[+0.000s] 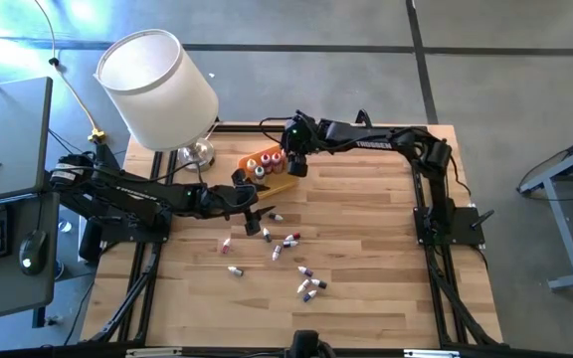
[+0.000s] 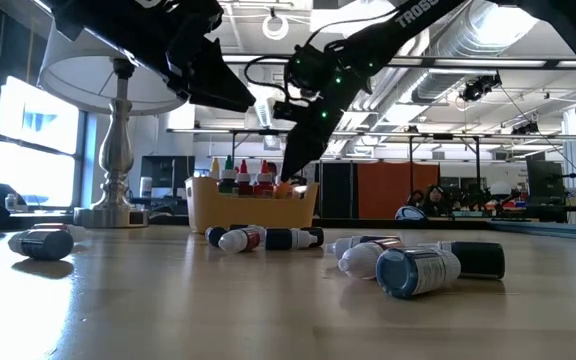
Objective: Pick & Place food coloring
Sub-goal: Put the small pink food coloring bottle into the bin
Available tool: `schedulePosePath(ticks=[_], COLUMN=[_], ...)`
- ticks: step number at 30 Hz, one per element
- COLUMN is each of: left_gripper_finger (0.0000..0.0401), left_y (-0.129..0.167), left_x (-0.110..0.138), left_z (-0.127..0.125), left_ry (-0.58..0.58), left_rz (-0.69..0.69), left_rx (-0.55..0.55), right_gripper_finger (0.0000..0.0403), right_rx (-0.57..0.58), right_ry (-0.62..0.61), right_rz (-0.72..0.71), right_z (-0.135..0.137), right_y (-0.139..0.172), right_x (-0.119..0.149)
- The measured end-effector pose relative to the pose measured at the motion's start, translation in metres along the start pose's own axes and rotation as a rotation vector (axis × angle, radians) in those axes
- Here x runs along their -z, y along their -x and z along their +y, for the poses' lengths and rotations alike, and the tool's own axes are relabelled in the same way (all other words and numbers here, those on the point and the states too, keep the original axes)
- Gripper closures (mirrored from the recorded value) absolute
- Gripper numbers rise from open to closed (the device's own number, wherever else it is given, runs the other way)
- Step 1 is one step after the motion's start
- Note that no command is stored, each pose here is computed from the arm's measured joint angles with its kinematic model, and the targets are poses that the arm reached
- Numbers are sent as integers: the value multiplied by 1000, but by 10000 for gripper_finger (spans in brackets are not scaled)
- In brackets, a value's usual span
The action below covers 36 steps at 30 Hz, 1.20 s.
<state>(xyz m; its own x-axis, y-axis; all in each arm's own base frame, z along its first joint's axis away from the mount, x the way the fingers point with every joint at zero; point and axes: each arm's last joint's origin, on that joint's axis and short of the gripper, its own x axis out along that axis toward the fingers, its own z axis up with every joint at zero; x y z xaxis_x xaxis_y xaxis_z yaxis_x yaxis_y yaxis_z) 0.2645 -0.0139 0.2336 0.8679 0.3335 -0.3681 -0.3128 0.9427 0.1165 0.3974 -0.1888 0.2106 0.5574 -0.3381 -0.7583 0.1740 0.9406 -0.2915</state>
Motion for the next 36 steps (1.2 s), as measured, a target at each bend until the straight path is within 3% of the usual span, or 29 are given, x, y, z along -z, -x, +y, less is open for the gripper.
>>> schedulePosePath(ticks=[7,14,23,27,32,36], left_gripper_finger=[137,137,137,137,137,137], left_y=[0,0,4,9,26,46], left_x=[1,7,23,34,44,44], left_z=[0,-1,-7,-8,-20,-34], left_ry=[-1,28,141,203,219,239], left_rz=[7,74,277,413,526,530], left_rx=[1,46,272,269,247,249], right_gripper_finger=[201,209,226,225,226,229], right_rx=[33,23,-182,-290,-319,-315], right_ry=[23,9,54,82,39,46], right_rz=[30,69,133,144,81,43], right_z=[3,28,109,148,188,217], right_y=[24,57,89,99,109,102], right_x=[-28,-57,-71,-72,-77,-69])
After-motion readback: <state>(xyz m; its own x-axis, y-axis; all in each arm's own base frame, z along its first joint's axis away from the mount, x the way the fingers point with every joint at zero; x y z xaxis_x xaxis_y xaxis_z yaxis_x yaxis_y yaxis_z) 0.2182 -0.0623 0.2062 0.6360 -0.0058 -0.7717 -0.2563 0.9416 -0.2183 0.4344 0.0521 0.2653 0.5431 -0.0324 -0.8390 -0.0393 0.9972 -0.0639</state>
